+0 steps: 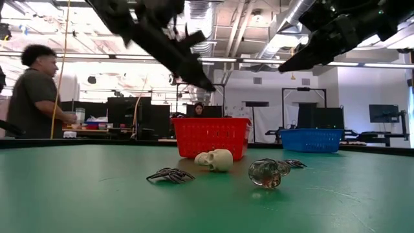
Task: Sort Halloween decoration
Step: Put the black skull toy into the blue bin
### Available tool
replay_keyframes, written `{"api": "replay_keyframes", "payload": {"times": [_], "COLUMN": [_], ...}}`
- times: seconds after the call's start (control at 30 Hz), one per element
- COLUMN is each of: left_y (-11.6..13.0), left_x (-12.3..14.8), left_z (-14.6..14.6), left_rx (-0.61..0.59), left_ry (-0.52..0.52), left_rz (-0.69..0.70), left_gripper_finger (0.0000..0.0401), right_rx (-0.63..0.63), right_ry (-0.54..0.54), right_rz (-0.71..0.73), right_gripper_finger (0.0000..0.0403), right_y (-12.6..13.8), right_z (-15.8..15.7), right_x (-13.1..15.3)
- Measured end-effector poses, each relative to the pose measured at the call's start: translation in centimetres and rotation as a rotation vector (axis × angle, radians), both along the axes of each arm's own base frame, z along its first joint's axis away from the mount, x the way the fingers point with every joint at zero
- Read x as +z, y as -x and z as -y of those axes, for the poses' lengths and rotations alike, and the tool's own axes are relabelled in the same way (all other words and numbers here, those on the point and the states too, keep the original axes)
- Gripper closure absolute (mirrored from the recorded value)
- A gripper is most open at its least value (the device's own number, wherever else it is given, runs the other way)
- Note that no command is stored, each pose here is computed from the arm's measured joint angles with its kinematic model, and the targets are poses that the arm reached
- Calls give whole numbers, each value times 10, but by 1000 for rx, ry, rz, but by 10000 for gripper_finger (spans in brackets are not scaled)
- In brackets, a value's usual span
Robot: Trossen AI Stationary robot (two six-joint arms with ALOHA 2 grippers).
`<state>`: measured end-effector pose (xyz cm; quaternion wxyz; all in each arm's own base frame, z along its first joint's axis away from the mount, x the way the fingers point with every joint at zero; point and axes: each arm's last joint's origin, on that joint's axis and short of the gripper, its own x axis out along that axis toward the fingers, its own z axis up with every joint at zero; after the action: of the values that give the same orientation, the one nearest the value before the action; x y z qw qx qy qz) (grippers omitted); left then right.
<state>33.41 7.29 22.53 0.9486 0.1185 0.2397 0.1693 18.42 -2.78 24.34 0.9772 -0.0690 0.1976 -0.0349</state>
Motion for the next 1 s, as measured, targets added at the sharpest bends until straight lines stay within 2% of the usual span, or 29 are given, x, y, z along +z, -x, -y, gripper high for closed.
{"api": "replay_keyframes", "payload": {"times": [0.1,0.27,0.4,0.53,0.6,0.73,1.0], "left_y": [1,-10,-28,-49,-60,-81,-101], "left_x": [-13,-19,-24,-29,-34,-36,-50], "left_z": [-46,-119,-160,-189,-197,-206,-203], "left_rx": [86,217,306,431,491,555,662], "left_ry": [94,256,390,582,662,739,694], "left_rz": [18,33,-11,-104,-169,-249,-423], "left_gripper_finger": [246,247,247,248,248,248,248], "right_rx": [-14,-36,-37,-36,-36,-36,-34], "right_ry": [-2,-34,-42,-42,-43,-41,-45], "right_rz": [-12,-9,-5,-8,-20,-53,-119], "right_gripper_finger": [225,225,225,225,225,225,225], "right_y": [-1,-2,0,2,2,4,7], "right_z": [3,5,4,3,3,3,3], "right_x": [-2,-2,-1,-1,-2,-5,-10]}}
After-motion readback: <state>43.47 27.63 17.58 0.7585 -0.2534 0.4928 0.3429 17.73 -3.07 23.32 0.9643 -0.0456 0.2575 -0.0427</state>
